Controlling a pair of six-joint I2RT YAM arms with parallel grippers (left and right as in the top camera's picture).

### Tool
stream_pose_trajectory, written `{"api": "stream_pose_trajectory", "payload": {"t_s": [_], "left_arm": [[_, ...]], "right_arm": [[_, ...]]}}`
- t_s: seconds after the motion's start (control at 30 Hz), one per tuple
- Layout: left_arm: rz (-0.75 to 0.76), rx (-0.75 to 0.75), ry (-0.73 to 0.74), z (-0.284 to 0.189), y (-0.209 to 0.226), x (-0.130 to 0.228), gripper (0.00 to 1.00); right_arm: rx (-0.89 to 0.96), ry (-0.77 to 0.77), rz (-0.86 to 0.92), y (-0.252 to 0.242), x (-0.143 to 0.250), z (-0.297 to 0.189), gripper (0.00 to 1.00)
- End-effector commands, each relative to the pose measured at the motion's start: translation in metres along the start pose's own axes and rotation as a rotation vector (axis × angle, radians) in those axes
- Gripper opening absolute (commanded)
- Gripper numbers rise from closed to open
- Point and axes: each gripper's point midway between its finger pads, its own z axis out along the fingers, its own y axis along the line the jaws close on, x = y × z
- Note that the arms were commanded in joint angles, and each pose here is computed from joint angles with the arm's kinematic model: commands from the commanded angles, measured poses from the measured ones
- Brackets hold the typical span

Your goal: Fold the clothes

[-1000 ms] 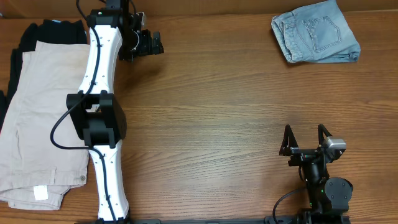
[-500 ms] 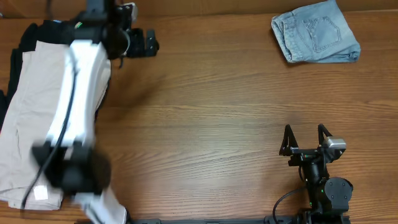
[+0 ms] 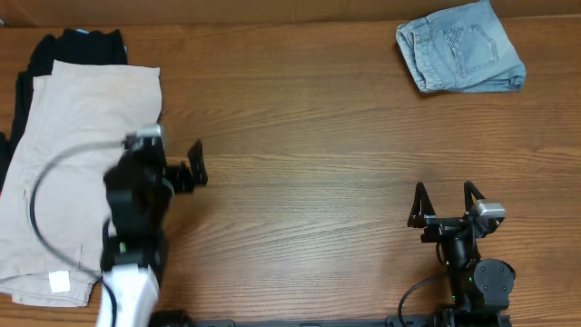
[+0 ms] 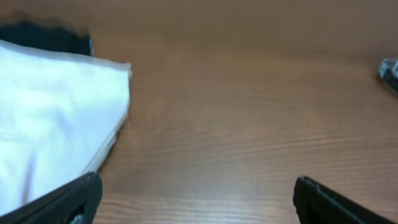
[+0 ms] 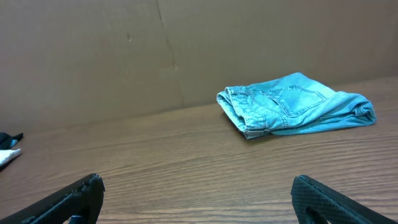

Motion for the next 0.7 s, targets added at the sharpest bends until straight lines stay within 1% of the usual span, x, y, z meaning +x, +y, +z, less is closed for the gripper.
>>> {"api": "stream_pose_trajectory", "payload": {"t_s": [0.0, 0.07, 0.23, 0.67], "left_arm": [[0.054, 0.000, -0.149, -0.025, 0.001, 0.022, 1.00], [0.082, 0.003, -0.219, -0.036, 0.000, 0.029, 1.00], [0.104, 0.007, -0.297, -0.051, -0.002, 0.035, 1.00], [0.121, 0.001, -0.314, -0.074, -0.004, 0.041, 1.00]], "right_arm": [[-0.003, -0.002, 0.003, 0.000, 0.002, 0.000, 1.00], [-0.003, -0.002, 0.003, 0.000, 0.002, 0.000, 1.00], [-0.003, -0.002, 0.003, 0.000, 0.002, 0.000, 1.00], [-0.003, -0.002, 0.003, 0.000, 0.002, 0.000, 1.00]]}}
